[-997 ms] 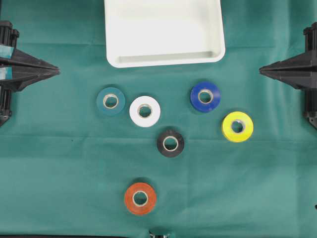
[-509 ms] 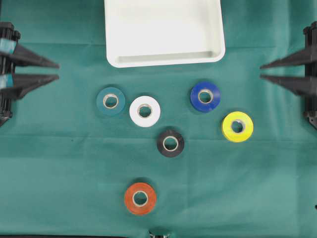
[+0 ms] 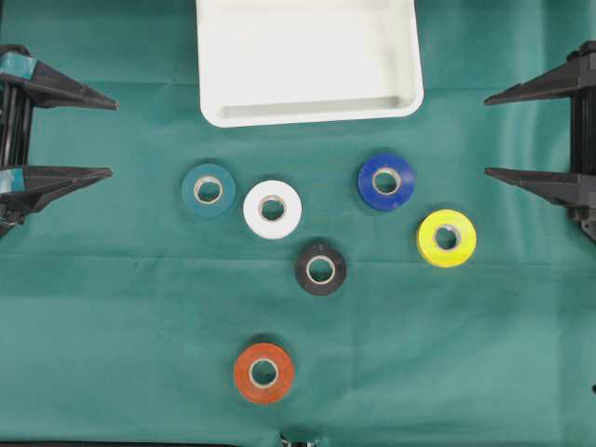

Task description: Pick up the tape from a random location and place it into the white case.

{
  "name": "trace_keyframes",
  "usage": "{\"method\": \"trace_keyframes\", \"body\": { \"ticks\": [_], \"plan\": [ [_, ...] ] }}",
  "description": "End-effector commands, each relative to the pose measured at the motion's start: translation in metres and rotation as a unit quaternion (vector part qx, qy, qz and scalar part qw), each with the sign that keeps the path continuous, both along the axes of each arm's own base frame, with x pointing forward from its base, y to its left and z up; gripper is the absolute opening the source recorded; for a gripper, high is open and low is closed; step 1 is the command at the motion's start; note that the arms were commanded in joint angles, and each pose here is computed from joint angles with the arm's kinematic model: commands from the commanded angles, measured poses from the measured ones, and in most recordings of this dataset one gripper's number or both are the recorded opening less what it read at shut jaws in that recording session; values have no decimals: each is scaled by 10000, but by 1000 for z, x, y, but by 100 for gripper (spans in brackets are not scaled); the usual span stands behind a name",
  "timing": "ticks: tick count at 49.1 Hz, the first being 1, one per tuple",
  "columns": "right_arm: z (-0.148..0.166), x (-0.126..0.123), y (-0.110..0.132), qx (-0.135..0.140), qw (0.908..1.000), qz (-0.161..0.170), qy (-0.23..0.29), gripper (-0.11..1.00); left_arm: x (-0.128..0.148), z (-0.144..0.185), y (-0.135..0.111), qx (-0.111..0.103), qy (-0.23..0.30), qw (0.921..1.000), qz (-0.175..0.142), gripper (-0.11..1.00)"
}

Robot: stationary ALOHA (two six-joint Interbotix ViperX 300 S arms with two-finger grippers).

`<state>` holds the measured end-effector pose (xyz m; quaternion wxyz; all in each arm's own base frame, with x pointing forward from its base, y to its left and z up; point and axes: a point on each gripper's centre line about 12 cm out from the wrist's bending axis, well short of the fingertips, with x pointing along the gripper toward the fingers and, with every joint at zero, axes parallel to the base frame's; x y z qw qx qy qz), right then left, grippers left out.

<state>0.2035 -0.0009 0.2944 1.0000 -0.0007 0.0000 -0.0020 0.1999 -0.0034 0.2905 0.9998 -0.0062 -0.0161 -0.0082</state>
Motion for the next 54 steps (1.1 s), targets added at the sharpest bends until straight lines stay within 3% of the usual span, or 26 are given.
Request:
{"method": "trace_keyframes", "body": {
  "ticks": [1,14,43,54],
  "plan": [
    [10,2,0,7,9999,-8,-123,92,3,10,-1,-17,-115,9999,-14,100],
    [11,2,0,7,9999,-8,-130,92,3,10,-5,-31,-14,9999,-115,100],
    [13,3,0,7,9999,-8,-146,92,-2,11,-47,-23,3,9932,-1164,99],
    [13,4,0,-1,9999,-8,-130,92,-3,12,-50,-24,-4,9923,-1240,99]
  ]
}}
